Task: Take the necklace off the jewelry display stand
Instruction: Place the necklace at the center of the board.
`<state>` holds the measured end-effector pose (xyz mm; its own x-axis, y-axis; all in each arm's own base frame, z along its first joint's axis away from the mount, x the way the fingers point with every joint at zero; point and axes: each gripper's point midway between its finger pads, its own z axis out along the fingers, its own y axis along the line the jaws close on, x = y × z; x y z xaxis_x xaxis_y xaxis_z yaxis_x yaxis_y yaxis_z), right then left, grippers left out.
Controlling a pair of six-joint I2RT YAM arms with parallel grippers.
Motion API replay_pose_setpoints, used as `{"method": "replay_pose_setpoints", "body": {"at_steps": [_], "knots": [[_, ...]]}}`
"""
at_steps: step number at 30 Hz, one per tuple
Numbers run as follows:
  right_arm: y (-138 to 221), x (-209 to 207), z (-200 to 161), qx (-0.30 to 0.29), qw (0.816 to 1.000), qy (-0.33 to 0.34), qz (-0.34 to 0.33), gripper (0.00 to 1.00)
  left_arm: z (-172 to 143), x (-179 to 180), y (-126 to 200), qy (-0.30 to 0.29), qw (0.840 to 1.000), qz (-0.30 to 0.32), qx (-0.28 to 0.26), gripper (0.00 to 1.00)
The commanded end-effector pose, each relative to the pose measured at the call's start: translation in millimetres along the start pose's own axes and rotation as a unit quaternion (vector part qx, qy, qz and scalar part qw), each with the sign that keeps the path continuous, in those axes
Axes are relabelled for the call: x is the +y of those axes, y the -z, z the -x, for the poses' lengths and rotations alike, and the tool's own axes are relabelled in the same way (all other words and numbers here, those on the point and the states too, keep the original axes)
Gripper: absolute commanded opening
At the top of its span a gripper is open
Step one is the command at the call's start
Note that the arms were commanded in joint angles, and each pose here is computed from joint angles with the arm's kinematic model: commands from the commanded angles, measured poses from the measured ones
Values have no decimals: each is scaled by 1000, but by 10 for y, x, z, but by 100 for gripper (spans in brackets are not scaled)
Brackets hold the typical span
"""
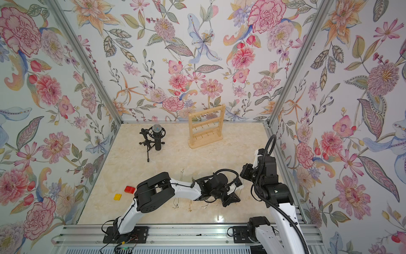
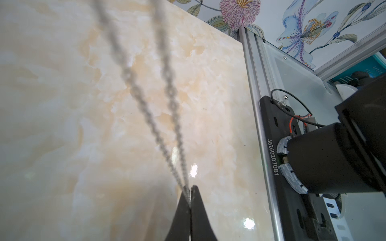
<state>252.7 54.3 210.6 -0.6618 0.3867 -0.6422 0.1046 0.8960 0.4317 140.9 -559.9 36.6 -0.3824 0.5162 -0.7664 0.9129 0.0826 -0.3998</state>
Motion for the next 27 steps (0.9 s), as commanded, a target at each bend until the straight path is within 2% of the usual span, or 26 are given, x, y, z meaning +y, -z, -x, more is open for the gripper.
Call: {"method": "replay_pose_setpoints", "body": {"at_steps": [1, 13, 27], "knots": [[-116, -2, 134, -21, 1000, -13, -3, 0, -302, -84, -130, 8, 999, 2, 46, 0], [-400, -101, 137, -19, 999, -28, -22, 0, -386, 101, -109, 26, 995, 71, 71, 1], [-620, -323, 51, -7, 997, -37, -61, 0, -445, 253, 10, 37, 987, 139, 69, 3]]}}
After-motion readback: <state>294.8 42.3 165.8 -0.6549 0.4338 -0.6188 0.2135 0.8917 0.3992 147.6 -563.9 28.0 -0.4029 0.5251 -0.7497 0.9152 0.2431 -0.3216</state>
